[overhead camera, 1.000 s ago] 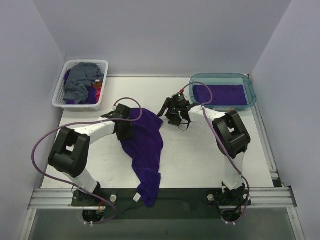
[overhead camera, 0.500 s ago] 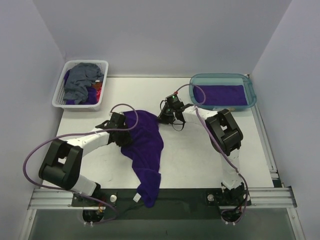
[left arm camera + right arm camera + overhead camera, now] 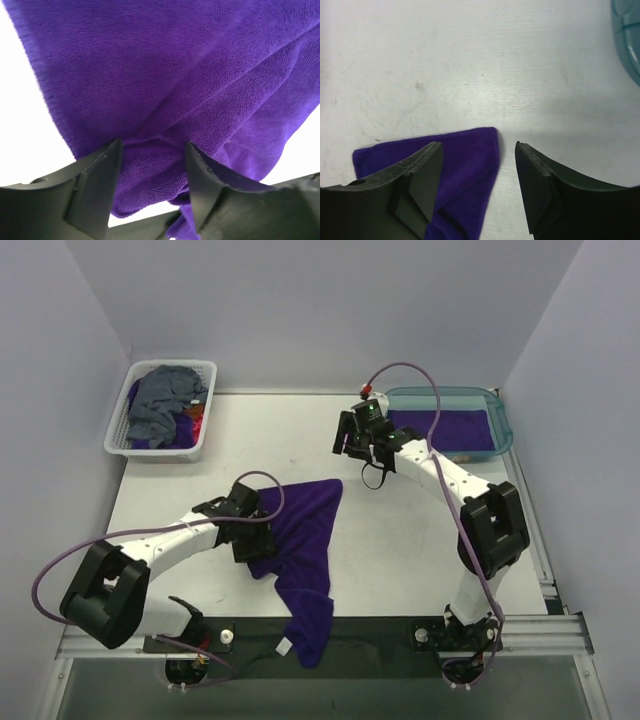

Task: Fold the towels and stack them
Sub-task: Flatten out the crumpled towel, then fold the towel

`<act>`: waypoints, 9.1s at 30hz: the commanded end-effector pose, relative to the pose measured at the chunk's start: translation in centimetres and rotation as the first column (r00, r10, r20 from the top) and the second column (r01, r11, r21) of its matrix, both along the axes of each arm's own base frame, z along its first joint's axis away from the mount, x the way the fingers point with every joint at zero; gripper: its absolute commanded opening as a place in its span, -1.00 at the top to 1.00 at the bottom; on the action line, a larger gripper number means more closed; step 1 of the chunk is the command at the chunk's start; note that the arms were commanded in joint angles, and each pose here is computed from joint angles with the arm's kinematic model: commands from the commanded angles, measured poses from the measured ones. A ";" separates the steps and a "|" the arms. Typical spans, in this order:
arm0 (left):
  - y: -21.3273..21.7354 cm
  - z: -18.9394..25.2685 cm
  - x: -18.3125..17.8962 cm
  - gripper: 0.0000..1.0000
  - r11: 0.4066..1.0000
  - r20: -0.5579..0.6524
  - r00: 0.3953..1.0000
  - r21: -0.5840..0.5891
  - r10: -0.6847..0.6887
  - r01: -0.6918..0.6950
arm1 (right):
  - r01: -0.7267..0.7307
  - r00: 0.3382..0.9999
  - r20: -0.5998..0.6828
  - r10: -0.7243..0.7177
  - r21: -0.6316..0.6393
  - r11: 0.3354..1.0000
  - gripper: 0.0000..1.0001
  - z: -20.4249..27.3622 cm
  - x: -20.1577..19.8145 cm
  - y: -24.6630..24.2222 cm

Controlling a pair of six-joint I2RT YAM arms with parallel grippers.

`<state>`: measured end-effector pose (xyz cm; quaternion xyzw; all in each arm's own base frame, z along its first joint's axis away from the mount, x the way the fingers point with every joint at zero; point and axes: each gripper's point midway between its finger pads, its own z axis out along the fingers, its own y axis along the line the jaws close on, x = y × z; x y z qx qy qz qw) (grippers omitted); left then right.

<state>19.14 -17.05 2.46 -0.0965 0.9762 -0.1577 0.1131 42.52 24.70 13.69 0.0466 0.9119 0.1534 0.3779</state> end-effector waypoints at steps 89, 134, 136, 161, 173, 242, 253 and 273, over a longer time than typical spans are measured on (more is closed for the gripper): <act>7.2 -0.7 20.6 -0.31 0.959 0.207 0.978 0.268 0.031 -0.087 | -0.350 0.896 -0.405 0.185 -0.383 0.855 1.00 -16.3 -4.8 -0.3; 9.4 38.6 25.3 1.00 0.936 0.812 0.581 0.245 -0.056 -0.252 | -0.030 0.860 0.448 0.243 -0.432 0.901 1.00 23.6 2.9 -4.5; 9.2 40.8 24.5 1.00 0.935 0.831 0.552 0.245 -0.067 -0.255 | -0.006 0.818 0.517 0.253 -0.432 0.902 1.00 27.5 2.3 -5.1; 9.2 55.2 14.9 1.00 0.946 0.978 0.195 0.129 -0.073 -0.296 | 0.051 0.573 0.774 0.271 -0.363 0.930 1.00 41.7 -5.8 -8.5; 9.0 54.9 13.6 1.00 0.960 0.981 0.190 0.097 -0.048 -0.263 | 0.022 0.571 0.776 0.268 -0.340 0.940 1.00 41.0 -6.7 -8.4; 9.6 16.7 39.2 1.00 0.884 0.725 0.682 0.378 -0.098 -0.275 | -0.206 0.787 0.468 0.402 -0.414 0.886 1.00 8.4 17.1 -3.4; 9.0 16.9 35.1 1.00 0.918 0.704 0.704 0.333 -0.092 -0.213 | -0.233 0.810 0.428 0.401 -0.393 0.890 1.00 8.6 12.8 -4.6; 5.6 9.5 15.6 1.00 0.995 0.377 0.925 0.069 0.040 -0.071 | -0.296 0.953 0.019 0.303 -0.165 0.941 1.00 0.6 -4.9 -8.2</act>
